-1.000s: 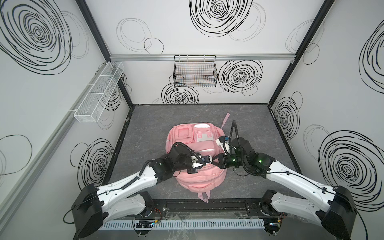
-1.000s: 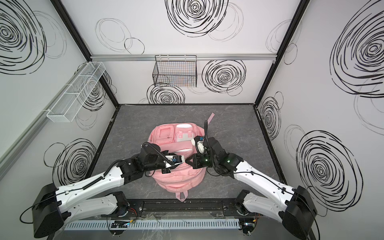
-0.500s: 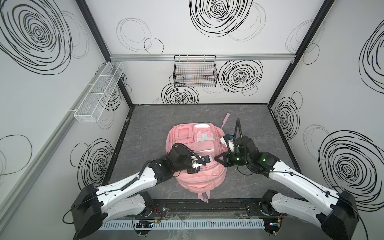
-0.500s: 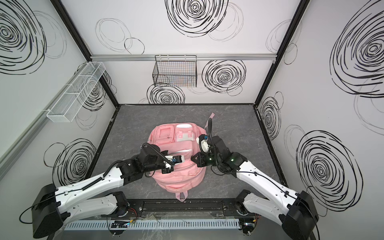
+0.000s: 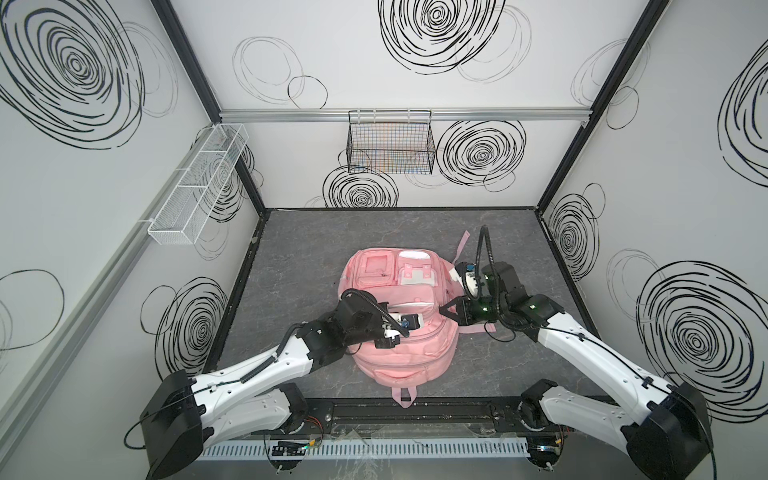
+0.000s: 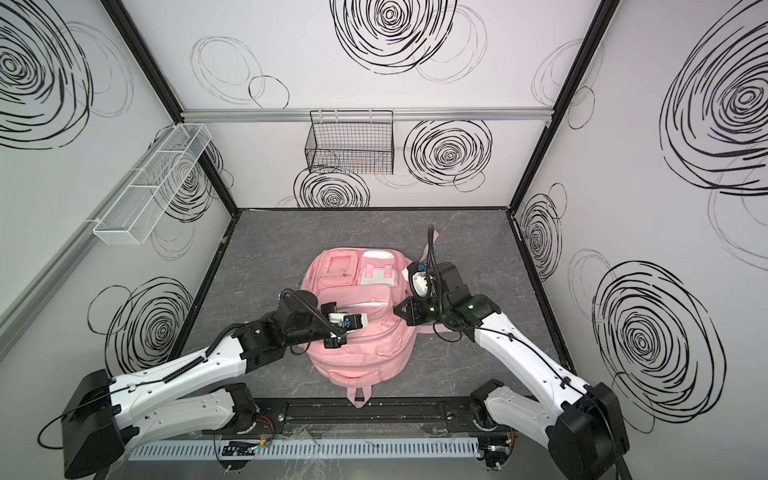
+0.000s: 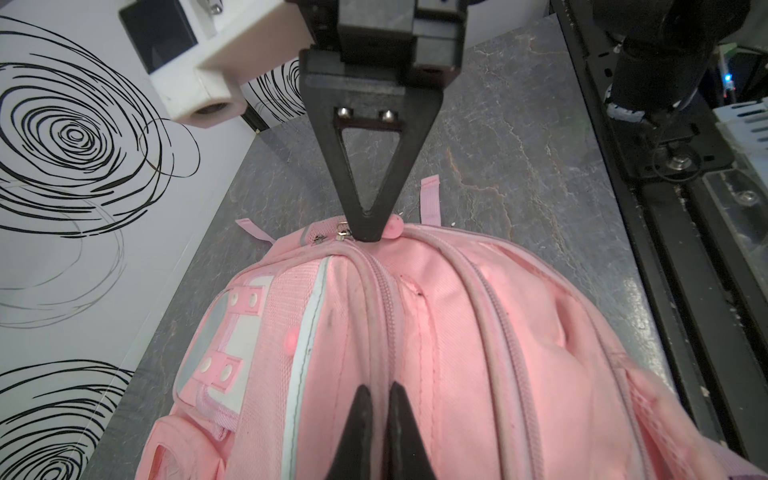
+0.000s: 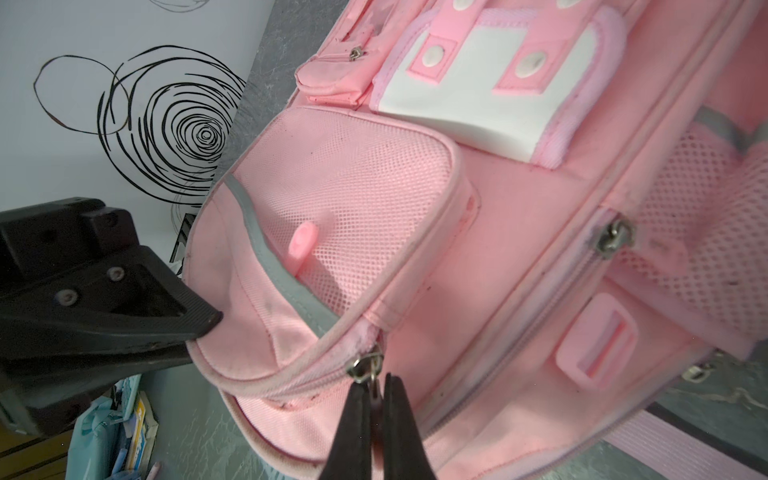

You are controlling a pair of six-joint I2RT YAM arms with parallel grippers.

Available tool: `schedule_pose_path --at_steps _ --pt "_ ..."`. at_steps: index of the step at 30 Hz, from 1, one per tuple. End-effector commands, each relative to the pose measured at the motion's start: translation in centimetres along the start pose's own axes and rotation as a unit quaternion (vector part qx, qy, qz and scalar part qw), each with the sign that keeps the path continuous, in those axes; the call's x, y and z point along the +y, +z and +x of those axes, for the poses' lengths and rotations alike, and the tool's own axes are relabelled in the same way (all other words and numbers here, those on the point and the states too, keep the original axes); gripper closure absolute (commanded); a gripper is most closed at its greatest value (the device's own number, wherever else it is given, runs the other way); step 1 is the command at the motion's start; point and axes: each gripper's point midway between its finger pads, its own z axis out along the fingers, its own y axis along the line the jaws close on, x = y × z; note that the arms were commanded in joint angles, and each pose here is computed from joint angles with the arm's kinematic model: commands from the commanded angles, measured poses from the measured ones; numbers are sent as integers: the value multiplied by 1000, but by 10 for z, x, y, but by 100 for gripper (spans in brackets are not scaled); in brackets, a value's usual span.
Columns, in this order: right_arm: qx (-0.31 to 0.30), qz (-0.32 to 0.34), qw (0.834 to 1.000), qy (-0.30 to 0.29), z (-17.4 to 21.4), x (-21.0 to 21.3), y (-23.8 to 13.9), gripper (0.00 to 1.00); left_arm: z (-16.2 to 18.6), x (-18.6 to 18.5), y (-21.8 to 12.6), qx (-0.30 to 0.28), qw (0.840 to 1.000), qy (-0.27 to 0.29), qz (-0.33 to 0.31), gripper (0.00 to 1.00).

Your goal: Pack the student bag

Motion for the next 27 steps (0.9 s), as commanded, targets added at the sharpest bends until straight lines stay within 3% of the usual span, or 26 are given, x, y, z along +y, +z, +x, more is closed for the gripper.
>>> schedule_pose_path --at_steps 1,9,16,21,23,24,25,26,27 --pt "-56 120 991 20 -29 -55 -8 100 5 -1 -8 3 1000 4 4 100" --pt "-48 145 988 23 -37 -72 -5 100 1 -1 -8 -9 1000 9 7 100" --pt "-23 78 997 -5 -38 -43 6 100 -11 -8 -12 -41 999 22 25 100" --pt "-25 115 993 3 -39 -57 9 100 -15 -8 -11 -51 998 23 25 100" --pt "-31 141 989 18 -42 -70 6 100 -15 6 -9 -47 999 7 -12 100" --pt "-34 147 988 24 -45 -74 4 100 -15 15 -10 -46 998 -2 -36 96" --pt "-42 153 987 30 -50 -79 1 100 -17 28 -12 -49 996 -14 -69 72" --pt "-51 159 985 37 -57 -84 -1 100 -22 43 -17 -60 992 -33 -105 63" --pt "-62 166 983 46 -63 -90 -5 100 -26 53 -22 -76 988 -51 -126 61"
